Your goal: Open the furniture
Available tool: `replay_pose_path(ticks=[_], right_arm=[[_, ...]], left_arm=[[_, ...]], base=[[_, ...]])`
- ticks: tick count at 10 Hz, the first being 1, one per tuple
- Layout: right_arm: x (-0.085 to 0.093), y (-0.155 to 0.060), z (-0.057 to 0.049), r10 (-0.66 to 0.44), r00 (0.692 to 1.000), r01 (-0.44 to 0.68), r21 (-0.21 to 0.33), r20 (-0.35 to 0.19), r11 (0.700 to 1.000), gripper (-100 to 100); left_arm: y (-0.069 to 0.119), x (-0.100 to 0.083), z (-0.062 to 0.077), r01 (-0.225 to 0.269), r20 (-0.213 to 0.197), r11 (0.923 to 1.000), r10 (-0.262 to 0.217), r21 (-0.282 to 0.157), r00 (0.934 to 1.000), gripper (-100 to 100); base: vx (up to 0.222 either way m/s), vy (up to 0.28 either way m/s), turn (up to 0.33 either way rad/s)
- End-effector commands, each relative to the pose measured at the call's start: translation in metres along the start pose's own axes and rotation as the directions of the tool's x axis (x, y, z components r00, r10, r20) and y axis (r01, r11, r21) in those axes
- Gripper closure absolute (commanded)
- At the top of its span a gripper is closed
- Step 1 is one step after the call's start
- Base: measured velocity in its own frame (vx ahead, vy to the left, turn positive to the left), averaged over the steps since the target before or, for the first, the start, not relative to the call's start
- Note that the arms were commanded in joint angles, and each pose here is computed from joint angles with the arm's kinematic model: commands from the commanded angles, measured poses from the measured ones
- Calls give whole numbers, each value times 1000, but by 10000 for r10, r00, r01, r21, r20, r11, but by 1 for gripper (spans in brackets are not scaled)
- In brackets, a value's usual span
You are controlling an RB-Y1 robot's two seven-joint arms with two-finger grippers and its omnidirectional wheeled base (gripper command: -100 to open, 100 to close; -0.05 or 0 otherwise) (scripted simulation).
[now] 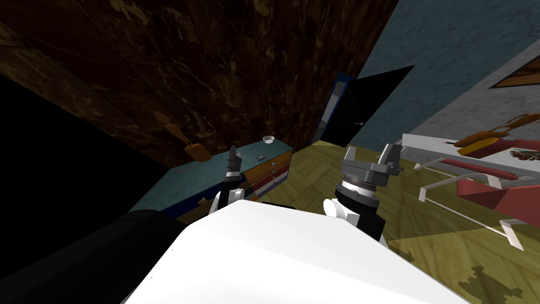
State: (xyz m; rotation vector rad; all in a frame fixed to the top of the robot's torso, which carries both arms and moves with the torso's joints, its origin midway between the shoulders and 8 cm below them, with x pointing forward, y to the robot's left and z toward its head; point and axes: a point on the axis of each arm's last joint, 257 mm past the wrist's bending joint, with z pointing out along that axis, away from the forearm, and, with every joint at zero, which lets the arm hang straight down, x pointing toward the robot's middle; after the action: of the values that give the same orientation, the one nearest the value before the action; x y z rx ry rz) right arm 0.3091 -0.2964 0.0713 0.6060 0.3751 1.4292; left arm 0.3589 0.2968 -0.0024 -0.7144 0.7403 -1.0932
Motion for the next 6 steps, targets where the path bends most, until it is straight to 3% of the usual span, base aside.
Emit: replay_pose_path(ticks=[1, 6], right_arm=[[0, 0, 0, 0, 10000, 0, 0, 0, 10000, 0], [0, 0, 0, 0, 10000, 0, -3, -1, 10000, 0]], left_arm=[[0, 0, 0, 0, 0, 10000, 0, 0, 10000, 0], [0, 0, 0, 0, 0, 10000, 0, 3, 10000, 0]], base=[[0, 0, 0], [0, 0, 0]])
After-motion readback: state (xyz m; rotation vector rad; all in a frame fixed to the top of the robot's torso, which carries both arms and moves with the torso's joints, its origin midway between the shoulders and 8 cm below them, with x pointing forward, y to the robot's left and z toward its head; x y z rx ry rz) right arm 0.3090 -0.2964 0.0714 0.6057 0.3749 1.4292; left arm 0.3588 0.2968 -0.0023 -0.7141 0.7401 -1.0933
